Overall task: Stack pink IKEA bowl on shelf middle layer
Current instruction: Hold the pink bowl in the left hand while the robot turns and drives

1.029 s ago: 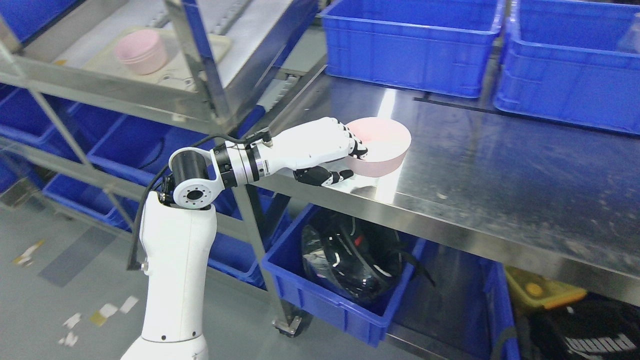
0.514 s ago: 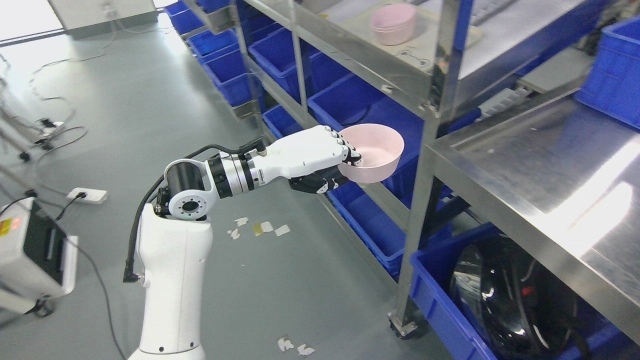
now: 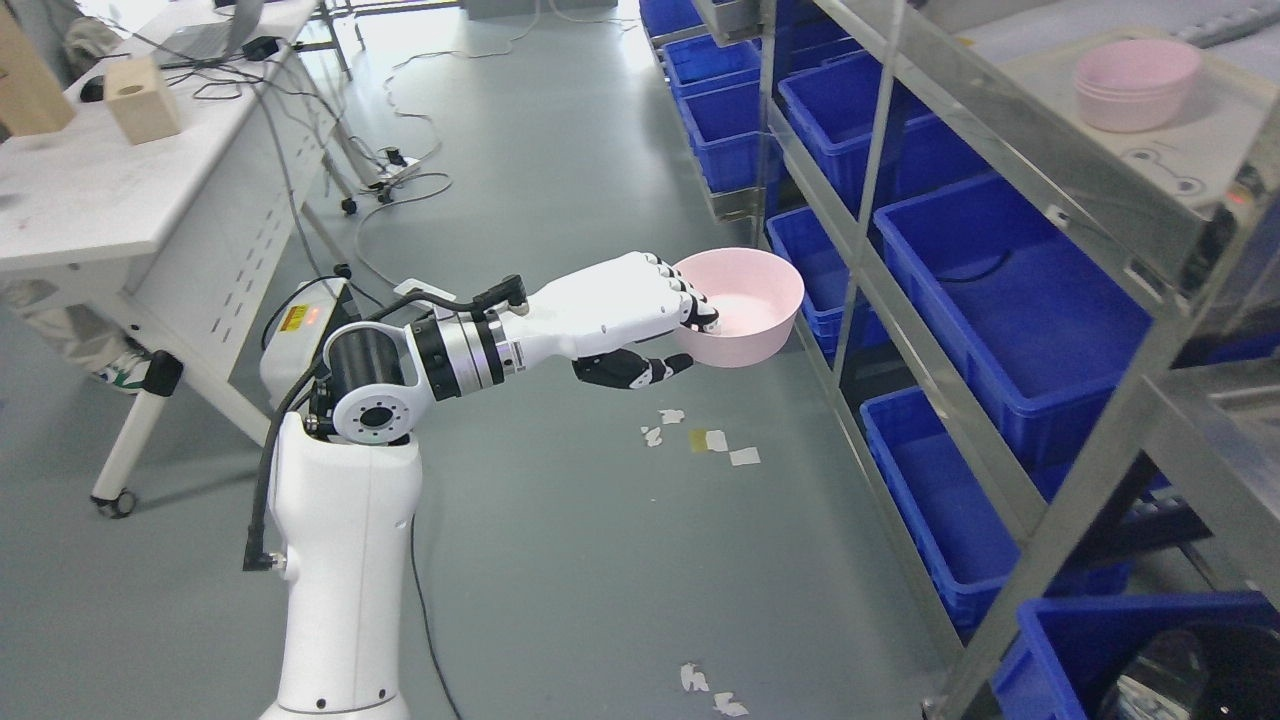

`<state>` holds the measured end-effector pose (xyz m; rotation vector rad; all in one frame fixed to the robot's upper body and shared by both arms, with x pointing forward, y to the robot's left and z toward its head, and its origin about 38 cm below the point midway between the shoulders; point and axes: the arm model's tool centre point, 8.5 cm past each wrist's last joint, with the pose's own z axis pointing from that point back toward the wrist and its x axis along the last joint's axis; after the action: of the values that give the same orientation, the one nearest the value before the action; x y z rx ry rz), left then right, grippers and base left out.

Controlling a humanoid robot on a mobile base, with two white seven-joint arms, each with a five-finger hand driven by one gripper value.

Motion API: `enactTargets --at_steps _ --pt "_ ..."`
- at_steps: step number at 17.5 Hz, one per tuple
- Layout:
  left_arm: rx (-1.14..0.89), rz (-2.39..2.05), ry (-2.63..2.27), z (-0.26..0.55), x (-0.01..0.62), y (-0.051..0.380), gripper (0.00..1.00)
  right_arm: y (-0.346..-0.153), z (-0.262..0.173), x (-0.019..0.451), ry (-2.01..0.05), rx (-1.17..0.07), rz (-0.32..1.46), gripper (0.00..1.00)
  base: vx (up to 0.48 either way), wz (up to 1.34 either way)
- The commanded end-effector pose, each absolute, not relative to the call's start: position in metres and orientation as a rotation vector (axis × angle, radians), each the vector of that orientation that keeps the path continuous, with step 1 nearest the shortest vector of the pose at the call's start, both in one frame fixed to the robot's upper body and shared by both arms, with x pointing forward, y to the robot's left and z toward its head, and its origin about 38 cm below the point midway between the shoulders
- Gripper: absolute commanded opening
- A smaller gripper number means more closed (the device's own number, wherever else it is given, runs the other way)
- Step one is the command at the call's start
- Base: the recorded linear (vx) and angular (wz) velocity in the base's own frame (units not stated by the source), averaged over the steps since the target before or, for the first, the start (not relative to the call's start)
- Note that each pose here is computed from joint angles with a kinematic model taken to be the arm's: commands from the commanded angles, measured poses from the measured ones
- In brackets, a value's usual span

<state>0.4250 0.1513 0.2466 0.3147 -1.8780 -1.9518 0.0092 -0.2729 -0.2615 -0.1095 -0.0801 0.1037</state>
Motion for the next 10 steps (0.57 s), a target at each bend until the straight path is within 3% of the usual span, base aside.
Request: enactTargets --at_steps 1,10 --pt "0.339 -1.949 -1.871 0.2476 0.4253 0.1584 0.0 -0.2839 -0.2607 0.0013 -0.075 -0.125 0.105 1.0 0.063 0.56" --pt "0.342 -1.941 -1.874 0.2477 0.4258 0.1598 0.01 -0.2839 -0.2607 0.0013 -0.075 -0.125 0.105 1.0 0.138 0.44"
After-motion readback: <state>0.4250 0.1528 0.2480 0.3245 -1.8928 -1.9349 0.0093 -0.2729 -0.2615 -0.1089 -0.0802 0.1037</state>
